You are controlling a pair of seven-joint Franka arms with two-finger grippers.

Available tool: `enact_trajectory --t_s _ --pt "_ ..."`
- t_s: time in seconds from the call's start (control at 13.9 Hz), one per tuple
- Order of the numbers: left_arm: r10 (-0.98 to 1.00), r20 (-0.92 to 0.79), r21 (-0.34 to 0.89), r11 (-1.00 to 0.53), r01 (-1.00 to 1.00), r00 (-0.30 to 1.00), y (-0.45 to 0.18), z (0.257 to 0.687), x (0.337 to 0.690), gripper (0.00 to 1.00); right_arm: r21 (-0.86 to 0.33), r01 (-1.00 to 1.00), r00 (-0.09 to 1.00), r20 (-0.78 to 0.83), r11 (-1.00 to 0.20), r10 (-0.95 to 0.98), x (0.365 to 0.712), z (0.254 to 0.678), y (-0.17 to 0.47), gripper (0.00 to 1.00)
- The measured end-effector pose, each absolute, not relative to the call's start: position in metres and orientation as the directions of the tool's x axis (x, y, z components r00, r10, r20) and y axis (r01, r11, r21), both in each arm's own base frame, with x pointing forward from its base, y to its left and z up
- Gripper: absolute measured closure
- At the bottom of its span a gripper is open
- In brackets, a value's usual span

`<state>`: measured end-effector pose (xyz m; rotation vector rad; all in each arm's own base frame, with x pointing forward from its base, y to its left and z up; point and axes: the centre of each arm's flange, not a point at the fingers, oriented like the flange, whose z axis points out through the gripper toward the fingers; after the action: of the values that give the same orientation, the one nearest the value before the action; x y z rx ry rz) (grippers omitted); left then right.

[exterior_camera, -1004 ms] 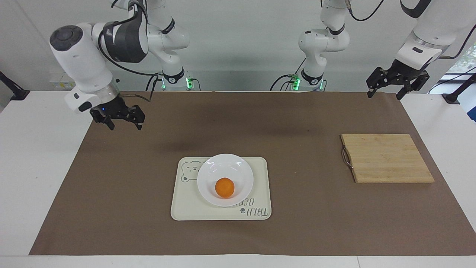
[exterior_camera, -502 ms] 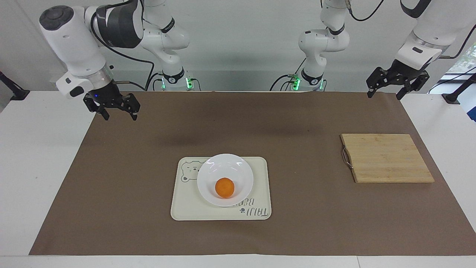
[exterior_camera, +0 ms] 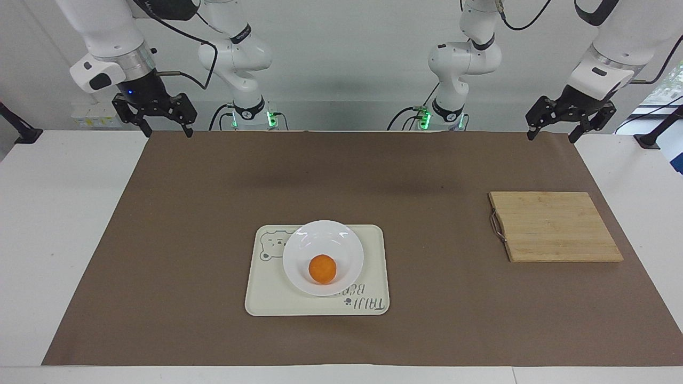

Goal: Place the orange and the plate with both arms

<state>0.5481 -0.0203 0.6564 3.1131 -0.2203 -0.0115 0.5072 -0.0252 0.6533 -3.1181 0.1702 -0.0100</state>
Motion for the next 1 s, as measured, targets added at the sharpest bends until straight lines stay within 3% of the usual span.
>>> enact_trajectory --t_s 1.0 --pt "-0.141 -0.006 0.021 -0.99 -0.141 0.99 -0.02 0.656 0.548 0.0 -0.012 -0.024 0.999 0.028 -1.0 -0.024 0.526 0.661 -0.01 0.0"
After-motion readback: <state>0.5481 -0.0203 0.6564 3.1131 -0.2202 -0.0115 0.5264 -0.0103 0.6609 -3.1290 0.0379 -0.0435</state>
